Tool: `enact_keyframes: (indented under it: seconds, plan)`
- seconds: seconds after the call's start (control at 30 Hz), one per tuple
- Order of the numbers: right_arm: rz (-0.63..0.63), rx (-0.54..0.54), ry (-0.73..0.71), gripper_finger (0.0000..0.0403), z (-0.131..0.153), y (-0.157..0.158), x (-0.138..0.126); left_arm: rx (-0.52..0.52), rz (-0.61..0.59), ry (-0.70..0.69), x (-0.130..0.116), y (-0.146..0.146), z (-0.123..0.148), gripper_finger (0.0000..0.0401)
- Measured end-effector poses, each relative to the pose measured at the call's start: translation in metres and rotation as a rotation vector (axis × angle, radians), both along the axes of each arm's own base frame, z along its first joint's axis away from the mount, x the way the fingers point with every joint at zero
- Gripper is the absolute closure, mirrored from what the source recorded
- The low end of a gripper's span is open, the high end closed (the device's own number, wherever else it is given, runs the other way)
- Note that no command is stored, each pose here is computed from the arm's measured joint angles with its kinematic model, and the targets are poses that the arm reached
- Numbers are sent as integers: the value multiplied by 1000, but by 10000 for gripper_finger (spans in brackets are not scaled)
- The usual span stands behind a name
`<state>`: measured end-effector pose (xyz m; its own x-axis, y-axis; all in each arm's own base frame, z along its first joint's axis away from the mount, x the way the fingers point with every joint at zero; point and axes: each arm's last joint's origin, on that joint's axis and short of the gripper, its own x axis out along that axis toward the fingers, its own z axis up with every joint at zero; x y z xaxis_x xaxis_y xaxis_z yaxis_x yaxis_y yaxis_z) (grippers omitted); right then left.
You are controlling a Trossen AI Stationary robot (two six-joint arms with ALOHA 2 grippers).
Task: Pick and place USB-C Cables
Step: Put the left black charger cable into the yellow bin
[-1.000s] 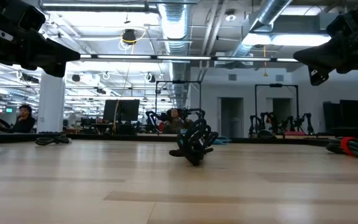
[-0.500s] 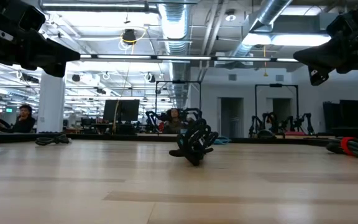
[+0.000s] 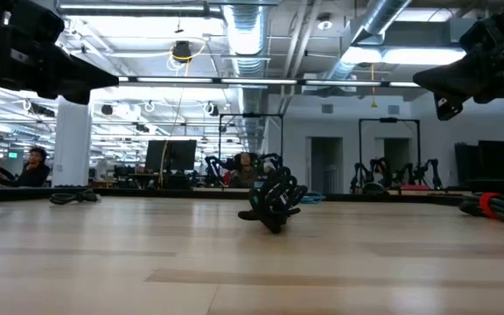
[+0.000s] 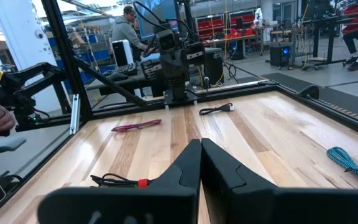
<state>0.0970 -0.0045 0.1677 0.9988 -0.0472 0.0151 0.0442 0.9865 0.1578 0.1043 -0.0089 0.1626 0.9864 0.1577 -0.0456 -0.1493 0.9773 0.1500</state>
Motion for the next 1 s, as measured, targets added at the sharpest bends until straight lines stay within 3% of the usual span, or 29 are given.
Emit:
enact_keyframes:
  seconds: [0.33, 0.6, 0.8, 1.0]
  plan:
    - [0, 0, 0, 369, 0, 0, 0, 40, -14, -51, 0, 0, 6, 401]
    - [0, 0, -6, 369, 1, 0, 0, -50, -13, -62, 0, 0, 5, 401]
    - [5, -3, -93, 369, 9, 0, -1, -46, -8, -28, 0, 0, 2, 401]
    - [-14, -27, -130, 369, 12, -1, -1, 80, 170, 40, 0, 6, -2, 401]
